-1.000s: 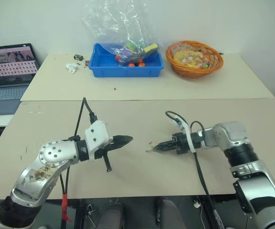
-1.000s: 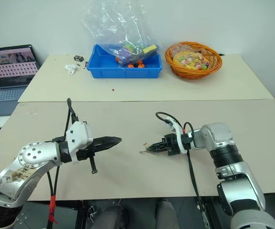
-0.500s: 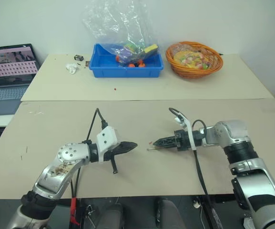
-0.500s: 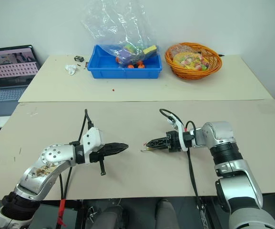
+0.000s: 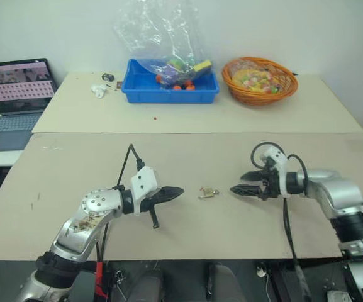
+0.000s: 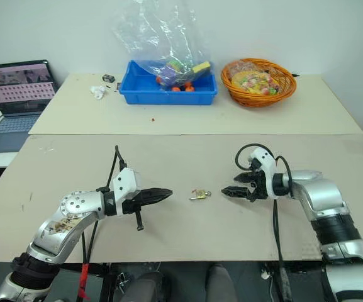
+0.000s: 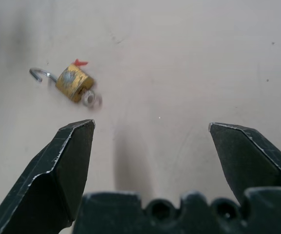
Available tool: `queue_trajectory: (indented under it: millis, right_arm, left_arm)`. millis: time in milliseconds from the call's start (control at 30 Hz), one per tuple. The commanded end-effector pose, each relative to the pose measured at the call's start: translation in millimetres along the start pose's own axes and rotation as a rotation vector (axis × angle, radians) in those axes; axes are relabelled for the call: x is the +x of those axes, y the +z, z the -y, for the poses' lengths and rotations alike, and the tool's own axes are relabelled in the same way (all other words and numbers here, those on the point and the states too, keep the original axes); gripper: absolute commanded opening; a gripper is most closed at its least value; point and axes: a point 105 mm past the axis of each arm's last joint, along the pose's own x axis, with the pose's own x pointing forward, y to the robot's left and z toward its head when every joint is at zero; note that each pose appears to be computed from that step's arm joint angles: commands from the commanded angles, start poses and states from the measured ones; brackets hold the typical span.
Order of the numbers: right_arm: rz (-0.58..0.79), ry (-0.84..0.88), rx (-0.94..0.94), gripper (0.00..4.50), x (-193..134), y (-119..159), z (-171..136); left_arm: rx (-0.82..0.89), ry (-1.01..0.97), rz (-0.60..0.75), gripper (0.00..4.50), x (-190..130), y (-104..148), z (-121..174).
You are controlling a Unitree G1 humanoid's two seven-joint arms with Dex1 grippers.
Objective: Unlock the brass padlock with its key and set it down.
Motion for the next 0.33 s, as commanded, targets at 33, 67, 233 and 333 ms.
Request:
queue_trajectory:
  millis: [33, 67, 233, 333]
  right_arm:
    - [0.108, 0.069, -0.151, 4.44, -7.9, 31.2, -24.2]
    - [0.115, 0.072, -0.149, 4.44, -7.2, 31.6, -25.9]
    - [0.096, 0.066, -0.153, 4.44, -4.3, 25.3, -27.3]
    - [0.11, 0.081, -0.133, 4.44, -4.1, 25.7, -30.3]
  left_arm:
    - [0.02, 0.015, 0.013, 0.0, -0.7, 5.0, -1.4]
    - [0.019, 0.014, 0.013, 0.0, -0.6, 5.0, -1.3]
    - [0.018, -0.007, 0.006, 0.0, 1.5, 4.1, -0.4]
    - [0.022, -0.02, 0.017, 0.0, 2.3, 6.0, -0.6]
